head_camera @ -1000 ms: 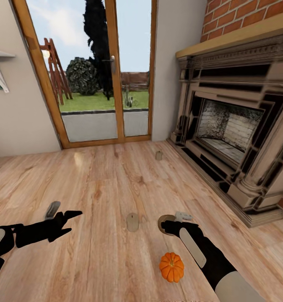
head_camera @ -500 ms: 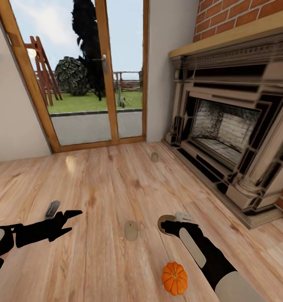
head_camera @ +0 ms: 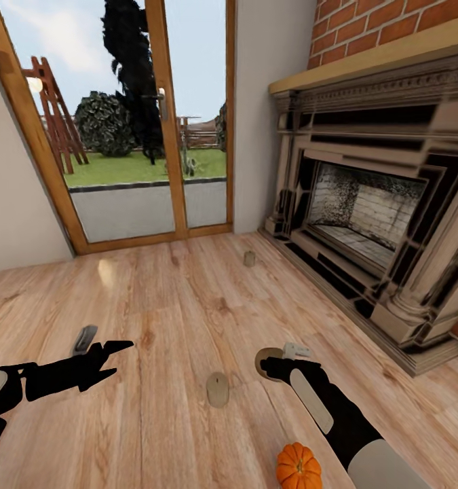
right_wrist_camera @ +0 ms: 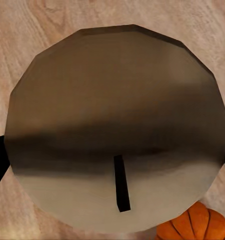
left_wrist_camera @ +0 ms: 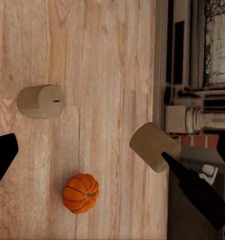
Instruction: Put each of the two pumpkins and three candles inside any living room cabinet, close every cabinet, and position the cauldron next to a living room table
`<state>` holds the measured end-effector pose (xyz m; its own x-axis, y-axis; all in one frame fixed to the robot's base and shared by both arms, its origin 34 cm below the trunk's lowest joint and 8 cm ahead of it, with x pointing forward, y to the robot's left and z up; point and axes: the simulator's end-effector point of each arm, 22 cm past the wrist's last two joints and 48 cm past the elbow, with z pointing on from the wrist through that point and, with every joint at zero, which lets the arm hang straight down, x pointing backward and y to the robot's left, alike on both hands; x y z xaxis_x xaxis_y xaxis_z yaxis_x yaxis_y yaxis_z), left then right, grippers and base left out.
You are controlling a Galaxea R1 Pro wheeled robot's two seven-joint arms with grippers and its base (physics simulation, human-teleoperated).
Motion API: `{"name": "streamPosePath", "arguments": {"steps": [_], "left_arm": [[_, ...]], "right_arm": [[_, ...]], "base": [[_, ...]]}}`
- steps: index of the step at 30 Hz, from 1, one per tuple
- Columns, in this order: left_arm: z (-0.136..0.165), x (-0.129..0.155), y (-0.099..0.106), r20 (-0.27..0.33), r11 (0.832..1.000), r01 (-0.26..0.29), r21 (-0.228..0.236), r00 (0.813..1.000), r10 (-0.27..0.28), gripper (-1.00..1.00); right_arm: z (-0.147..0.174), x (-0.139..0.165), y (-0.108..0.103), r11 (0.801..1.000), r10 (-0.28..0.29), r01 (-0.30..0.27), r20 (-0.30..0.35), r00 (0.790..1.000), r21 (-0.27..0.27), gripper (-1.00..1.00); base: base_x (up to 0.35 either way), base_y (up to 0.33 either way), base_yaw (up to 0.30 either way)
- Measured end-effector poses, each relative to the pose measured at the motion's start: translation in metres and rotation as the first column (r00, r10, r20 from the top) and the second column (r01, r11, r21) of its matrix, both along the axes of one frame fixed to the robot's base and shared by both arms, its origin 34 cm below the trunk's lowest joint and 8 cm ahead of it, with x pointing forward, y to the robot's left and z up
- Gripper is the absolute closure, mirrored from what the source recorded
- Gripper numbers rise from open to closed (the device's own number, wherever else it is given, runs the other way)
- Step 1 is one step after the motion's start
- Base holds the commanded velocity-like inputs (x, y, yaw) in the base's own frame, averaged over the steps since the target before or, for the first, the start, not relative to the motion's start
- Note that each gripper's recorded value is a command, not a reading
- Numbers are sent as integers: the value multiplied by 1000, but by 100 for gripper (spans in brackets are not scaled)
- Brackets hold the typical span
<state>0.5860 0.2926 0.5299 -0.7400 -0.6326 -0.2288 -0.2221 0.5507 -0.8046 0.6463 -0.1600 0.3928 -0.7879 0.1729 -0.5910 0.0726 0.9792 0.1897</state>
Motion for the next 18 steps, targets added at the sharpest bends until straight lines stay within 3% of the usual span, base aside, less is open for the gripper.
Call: {"name": "streamPosePath", "arguments": {"steps": [8,14,18], "left_arm": [[0,0,0,0,1000,0,0,1000,0,-100],[2,0,0,3,1000,0,0,1000,0,-100],[2,0,0,3,1000,0,1,1000,0,-100]], "right_arm": [[1,0,0,1000,1,-1,1,1000,0,100],[2,0,0,1000,-1,1,3,1000,0,100],[2,0,0,1000,-1,1,4,1000,0,100]], "base": [[3,19,-29],[72,228,-209],[104,255,-63]]}}
